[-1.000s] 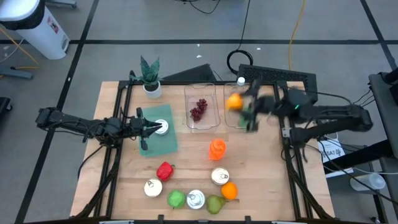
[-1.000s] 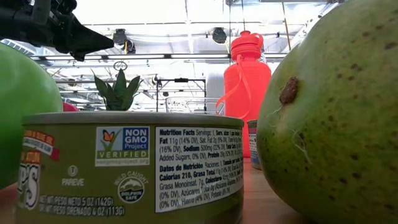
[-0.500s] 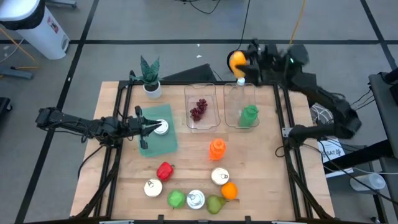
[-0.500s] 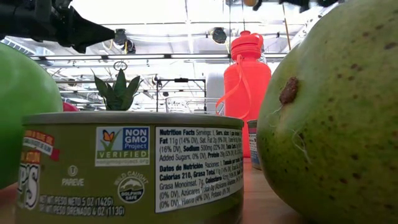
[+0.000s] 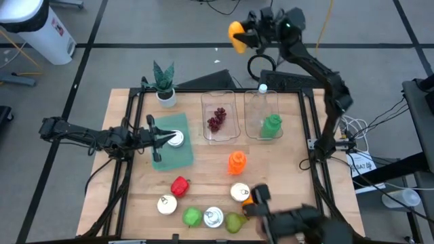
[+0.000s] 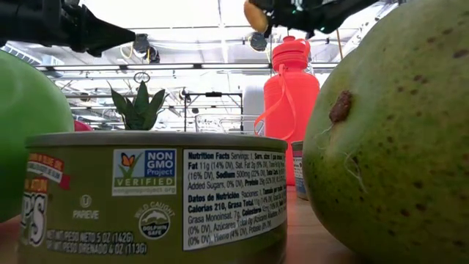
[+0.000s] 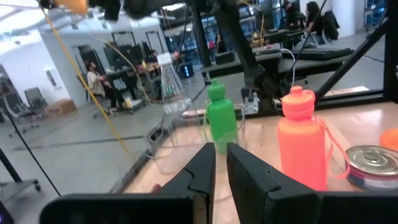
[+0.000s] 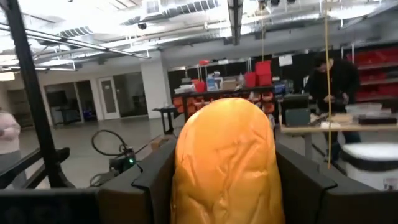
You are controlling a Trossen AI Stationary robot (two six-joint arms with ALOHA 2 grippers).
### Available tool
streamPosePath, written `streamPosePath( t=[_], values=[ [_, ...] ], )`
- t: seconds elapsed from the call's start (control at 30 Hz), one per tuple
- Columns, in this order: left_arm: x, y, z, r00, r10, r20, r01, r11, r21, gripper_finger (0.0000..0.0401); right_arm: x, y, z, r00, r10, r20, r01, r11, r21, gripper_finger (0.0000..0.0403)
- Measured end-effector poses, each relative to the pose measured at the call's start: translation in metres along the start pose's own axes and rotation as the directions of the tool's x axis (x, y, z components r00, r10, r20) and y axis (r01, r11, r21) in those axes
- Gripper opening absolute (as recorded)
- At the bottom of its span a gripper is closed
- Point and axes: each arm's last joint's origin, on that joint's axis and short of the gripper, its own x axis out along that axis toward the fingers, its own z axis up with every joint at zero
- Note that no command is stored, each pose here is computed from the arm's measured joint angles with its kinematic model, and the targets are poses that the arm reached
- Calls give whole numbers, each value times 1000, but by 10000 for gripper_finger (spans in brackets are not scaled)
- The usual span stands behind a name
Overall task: Pick & Place Food Item
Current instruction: Put the mango into the left transparent bin
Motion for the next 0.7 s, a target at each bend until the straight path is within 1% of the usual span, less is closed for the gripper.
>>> streamPosePath(
  t=[0.07,0.17,0.3,0.43,0.53,0.63,0.7],
  values=[
    [0,0,1,1000,3,13,-4,1000,15,51,3,-16,-3,1000,4,-10,-4,1000,21,201],
    [0,0,1,1000,4,13,-4,999,34,51,6,-38,-15,999,19,-32,-17,998,56,201],
    [0,0,1,1000,2,9,-3,998,55,51,11,-58,-38,994,80,-80,-71,992,103,201],
    [0,0,1,1000,2,8,-3,998,61,51,15,-66,-56,986,126,-111,-110,984,142,201],
    [0,0,1,1000,2,7,-3,997,78,51,20,-69,-68,981,139,-134,-117,980,162,201],
    [0,0,1,1000,2,7,-3,996,86,51,26,-67,-73,976,163,-142,-144,981,133,201],
    [0,0,1,1000,2,7,-3,996,86,51,26,-64,-68,976,166,-139,-151,982,109,201]
  ],
)
